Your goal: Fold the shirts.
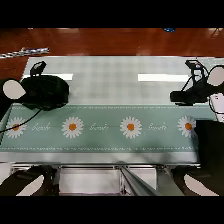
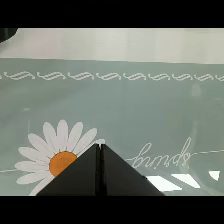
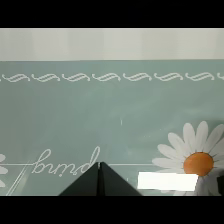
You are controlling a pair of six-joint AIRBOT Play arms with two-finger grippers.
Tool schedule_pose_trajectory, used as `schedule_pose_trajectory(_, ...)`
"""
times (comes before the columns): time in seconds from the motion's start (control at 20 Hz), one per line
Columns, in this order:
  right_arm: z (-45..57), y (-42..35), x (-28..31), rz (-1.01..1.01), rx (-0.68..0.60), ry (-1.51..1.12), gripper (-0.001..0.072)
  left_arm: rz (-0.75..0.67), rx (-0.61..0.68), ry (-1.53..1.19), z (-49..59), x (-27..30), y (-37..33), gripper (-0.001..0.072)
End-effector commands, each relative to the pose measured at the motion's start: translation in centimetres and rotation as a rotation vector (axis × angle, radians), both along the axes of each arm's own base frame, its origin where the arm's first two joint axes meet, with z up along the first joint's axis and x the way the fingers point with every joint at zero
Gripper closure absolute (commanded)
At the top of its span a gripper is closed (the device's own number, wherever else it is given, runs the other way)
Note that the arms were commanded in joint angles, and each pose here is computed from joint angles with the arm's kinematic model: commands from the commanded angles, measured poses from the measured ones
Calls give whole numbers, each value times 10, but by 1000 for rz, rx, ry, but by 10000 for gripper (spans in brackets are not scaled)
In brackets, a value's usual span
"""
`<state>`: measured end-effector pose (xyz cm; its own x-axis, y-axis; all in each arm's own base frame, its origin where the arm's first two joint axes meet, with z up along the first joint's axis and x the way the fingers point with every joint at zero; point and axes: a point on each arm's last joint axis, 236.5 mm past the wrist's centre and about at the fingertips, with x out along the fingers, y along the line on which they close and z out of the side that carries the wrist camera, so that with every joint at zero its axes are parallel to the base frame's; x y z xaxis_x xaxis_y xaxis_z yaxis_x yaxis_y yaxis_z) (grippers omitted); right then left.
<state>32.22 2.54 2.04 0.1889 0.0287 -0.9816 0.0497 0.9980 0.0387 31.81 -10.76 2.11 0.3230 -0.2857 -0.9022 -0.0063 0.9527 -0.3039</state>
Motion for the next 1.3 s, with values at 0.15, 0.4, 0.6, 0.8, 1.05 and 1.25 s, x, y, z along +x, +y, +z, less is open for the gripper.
schedule_pose_trajectory(0.15,0,0,0,0,0,1,691,0,0,0,0,0,0,678)
schedule_pose_trajectory(0.4,0,0,0,0,0,1,691,1,-1,-6,0,1,0,678)
schedule_pose_trajectory(0.6,1,0,6,0,1,-26,691,4,-1,-11,-1,4,0,678)
schedule_pose_trajectory(0.8,10,2,36,-3,10,-156,691,10,72,-95,2,23,16,609)
schedule_pose_trajectory(1.05,20,-11,64,1,-48,-283,293,74,404,-343,46,79,116,200)
schedule_pose_trajectory(1.25,11,-6,43,-10,-30,-185,295,234,420,-408,41,108,182,201)
